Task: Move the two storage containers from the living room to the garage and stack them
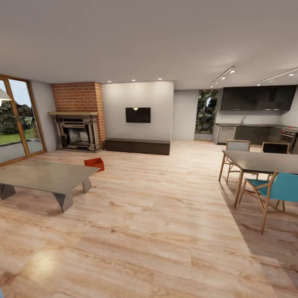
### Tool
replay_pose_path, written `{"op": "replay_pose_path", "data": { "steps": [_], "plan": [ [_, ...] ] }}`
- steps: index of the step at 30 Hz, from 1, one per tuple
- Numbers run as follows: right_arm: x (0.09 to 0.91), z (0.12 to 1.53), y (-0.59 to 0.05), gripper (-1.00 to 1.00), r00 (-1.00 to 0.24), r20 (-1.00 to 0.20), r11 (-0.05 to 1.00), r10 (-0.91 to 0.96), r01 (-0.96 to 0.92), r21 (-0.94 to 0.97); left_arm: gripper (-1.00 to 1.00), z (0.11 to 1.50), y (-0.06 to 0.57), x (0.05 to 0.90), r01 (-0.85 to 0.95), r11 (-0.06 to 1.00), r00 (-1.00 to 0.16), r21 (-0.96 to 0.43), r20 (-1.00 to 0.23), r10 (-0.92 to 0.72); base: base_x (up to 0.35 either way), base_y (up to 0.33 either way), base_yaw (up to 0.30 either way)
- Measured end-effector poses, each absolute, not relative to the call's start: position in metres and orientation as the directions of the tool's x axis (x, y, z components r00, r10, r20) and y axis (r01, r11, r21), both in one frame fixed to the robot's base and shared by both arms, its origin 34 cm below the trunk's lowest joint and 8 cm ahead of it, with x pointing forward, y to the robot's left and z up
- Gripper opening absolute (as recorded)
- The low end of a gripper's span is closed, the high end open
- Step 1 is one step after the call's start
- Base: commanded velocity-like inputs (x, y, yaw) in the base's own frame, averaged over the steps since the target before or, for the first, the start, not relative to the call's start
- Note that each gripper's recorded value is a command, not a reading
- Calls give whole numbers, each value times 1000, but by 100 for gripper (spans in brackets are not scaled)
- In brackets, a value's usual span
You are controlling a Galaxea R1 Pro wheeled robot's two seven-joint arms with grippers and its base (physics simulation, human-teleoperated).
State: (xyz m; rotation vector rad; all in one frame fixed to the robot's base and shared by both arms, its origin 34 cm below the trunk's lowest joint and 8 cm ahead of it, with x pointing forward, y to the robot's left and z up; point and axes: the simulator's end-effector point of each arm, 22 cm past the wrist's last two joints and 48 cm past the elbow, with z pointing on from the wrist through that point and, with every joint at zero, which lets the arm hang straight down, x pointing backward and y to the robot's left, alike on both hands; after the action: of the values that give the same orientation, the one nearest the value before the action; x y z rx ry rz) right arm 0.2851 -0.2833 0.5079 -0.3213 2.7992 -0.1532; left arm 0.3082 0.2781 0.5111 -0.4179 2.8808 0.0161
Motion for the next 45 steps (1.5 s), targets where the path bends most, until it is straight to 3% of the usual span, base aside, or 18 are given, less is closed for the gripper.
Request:
{"op": "replay_pose_path", "data": {
  "steps": [45],
  "plan": [
    [285, 508, -281, 100, -923, -298, 968, -242, -209, -139, 100, 511, 277, 309, -280, 960, -933, -23, -230, -278, 327, 0, 0]
  ]
}}
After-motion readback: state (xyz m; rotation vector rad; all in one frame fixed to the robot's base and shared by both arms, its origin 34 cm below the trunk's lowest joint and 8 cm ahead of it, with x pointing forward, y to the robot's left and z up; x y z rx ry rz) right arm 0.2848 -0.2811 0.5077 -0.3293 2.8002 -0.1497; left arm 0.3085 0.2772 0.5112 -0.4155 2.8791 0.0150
